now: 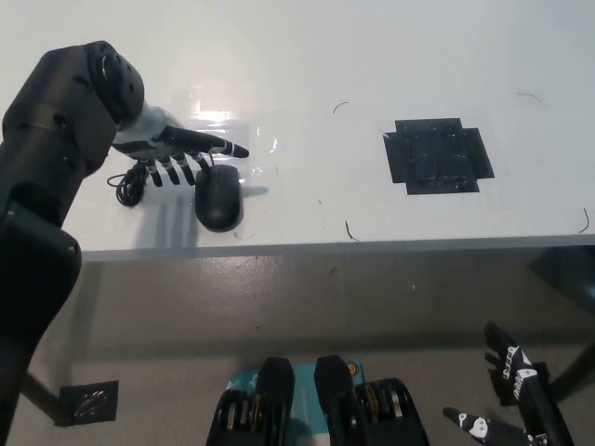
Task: The robot uses left hand to click on the left button of the black mouse, which is placed on the left area of the table
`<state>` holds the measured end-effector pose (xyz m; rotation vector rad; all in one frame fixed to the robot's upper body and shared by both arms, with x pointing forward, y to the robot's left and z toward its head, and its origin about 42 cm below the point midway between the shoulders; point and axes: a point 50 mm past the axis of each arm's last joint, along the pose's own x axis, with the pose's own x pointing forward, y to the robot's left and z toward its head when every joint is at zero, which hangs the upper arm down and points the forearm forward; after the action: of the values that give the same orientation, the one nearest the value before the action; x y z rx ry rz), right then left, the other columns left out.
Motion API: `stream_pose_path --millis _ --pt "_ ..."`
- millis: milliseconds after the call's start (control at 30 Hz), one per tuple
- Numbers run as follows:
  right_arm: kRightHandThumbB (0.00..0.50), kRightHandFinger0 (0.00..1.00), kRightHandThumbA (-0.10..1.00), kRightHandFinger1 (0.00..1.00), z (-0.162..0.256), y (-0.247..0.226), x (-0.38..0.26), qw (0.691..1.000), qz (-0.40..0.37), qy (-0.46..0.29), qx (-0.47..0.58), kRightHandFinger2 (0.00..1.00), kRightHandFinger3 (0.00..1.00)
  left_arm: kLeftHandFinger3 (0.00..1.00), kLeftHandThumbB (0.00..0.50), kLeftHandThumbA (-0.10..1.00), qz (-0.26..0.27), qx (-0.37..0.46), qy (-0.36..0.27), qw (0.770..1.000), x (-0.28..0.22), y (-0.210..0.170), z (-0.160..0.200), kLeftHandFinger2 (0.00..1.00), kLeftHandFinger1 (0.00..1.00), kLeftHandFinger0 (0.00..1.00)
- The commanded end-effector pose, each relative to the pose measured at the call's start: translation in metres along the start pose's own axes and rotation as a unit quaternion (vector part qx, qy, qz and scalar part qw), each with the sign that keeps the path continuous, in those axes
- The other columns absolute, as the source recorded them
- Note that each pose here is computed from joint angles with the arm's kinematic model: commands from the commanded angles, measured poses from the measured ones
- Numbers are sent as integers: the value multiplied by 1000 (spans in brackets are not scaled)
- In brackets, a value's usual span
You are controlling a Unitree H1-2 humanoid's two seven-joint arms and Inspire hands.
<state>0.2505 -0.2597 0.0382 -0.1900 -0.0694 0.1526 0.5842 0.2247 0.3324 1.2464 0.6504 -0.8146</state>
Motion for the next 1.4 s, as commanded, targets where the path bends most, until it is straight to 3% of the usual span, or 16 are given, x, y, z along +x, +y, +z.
stream_pose_path --millis 0,33,100,133,167,233,367,533,567,600,967,1033,1067,1233,1267,1367 --pt "206 928 1000 996 11 -5 6 1000 2 -17 -3 1000 1000 1000 375 1000 31 20 -19 999 -25 25 18 923 1000 1000" --pt "207 928 1000 996 11 -5 5 1000 1 -16 -2 1000 1000 1000 373 1000 36 20 -23 999 -30 28 17 980 1000 1000" --pt "209 923 1000 996 10 -4 4 1000 -1 -14 -2 1000 1000 1000 379 1000 57 -3 -37 998 -57 49 19 636 746 822" --pt "209 921 1000 995 10 -5 3 1000 -1 -14 -3 1000 1000 1000 384 1000 59 -26 -42 997 -67 55 19 207 149 164" --pt "208 920 1000 994 9 -5 3 1000 -1 -14 -4 1000 1000 1000 379 1000 65 -61 -54 995 -89 69 20 63 30 33" --pt "206 919 1000 993 8 -7 1 1000 -4 -10 -1 1000 1000 1000 371 1000 88 -89 -78 989 -134 94 21 122 1 0" --pt "193 912 1000 986 6 -12 -2 1000 -10 -10 -8 1000 1000 1000 302 1000 122 -153 -169 966 -214 125 21 72 0 0" --pt "200 929 1000 979 0 -9 -9 1000 -8 -2 -3 1000 1000 1000 473 1000 125 -195 -295 927 -281 125 4 23 0 0" --pt "183 920 1000 981 -1 -8 -11 1000 -7 -2 -1 1000 1000 1000 317 1000 151 -167 -378 898 -294 110 -5 69 0 0" --pt "180 903 1000 976 -2 -7 -13 1000 -7 -2 1 1000 1000 1000 304 1000 176 -139 -445 867 -303 89 -13 94 0 0" --pt "194 887 1000 957 -20 -2 -59 999 -20 37 10 1000 1000 1000 433 1000 139 -185 -679 696 -295 -216 -29 64 0 0" --pt "179 889 1000 957 -24 -1 -72 999 -21 47 13 1000 1000 1000 391 1000 55 -236 -721 649 -280 -272 -30 427 104 24" --pt "187 895 1000 955 -26 -1 -78 998 -22 53 13 1000 1000 1000 478 1000 27 -224 -738 635 -272 -301 -32 698 147 78" --pt "197 943 1000 953 -33 2 -98 997 -26 77 17 1000 1000 1000 500 1000 86 -197 -719 661 -253 -384 -47 1000 0 0" --pt "207 946 1000 953 -34 2 -100 996 -27 80 17 1000 1000 1000 433 1000 7 -241 -730 639 -247 -399 -45 535 41 0" --pt "194 944 1000 956 -35 2 -103 996 -22 83 15 1000 1000 1000 126 1000 64 -179 -736 649 -225 -413 -46 782 595 470"
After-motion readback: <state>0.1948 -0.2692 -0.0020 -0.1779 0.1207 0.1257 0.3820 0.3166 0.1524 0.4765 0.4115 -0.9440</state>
